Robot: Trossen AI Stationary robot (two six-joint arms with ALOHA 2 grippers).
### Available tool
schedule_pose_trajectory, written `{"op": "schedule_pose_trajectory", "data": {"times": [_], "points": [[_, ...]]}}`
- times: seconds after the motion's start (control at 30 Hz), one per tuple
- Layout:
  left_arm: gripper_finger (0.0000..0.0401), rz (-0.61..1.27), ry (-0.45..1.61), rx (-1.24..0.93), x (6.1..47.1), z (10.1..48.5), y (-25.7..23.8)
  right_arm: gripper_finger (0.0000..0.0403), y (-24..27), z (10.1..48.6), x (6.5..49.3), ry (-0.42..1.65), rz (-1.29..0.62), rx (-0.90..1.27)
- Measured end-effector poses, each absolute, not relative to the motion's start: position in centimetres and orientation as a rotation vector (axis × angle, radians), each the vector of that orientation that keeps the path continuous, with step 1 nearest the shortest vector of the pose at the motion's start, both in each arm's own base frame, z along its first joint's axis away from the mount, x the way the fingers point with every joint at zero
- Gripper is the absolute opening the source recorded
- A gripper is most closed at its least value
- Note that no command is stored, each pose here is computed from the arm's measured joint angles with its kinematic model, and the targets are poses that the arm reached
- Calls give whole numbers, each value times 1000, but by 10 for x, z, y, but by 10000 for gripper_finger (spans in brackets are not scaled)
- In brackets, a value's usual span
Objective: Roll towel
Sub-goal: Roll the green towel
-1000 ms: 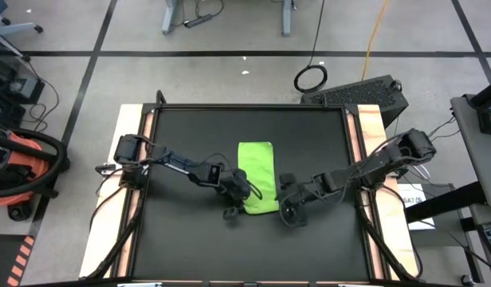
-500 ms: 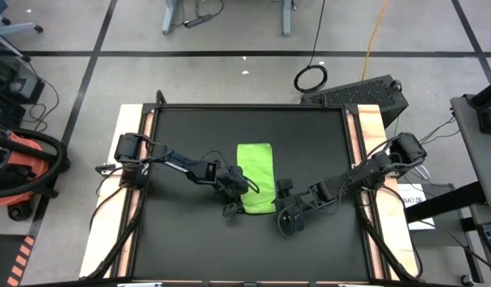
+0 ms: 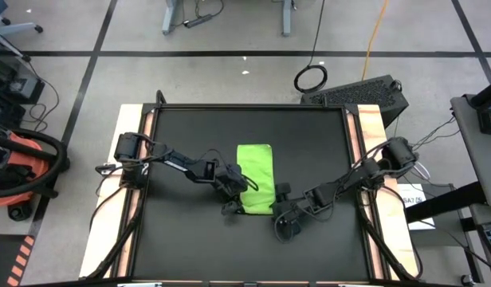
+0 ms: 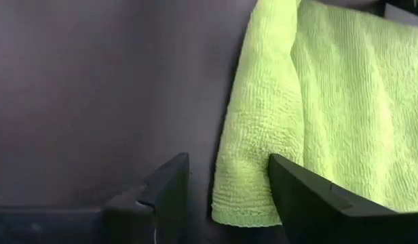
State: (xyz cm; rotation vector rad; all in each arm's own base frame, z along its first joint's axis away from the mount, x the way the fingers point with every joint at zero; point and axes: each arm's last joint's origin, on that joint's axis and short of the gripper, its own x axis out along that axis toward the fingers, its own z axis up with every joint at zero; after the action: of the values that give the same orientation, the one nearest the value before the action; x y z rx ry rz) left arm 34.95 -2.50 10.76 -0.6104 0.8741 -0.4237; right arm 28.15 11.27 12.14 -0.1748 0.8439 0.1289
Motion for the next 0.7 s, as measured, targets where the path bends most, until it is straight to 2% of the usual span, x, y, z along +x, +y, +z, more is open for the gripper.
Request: {"op": "schedule_pose_trajectory", "data": {"times": [0.3,0.4,0.5,0.6,0.7], "points": [[13,-461,873,-645,350,109,-22,165,111,116,282,850,45,-153],[13,-463,873,-645,350,109,-22,128,109,116,283,852,21,-118],[17,-463,872,-643,350,109,-22,75,106,116,285,861,23,-47],[41,-478,862,-622,350,109,-24,19,102,116,287,874,43,30],[88,-488,861,-613,350,109,-27,11,99,117,289,892,87,114]]}}
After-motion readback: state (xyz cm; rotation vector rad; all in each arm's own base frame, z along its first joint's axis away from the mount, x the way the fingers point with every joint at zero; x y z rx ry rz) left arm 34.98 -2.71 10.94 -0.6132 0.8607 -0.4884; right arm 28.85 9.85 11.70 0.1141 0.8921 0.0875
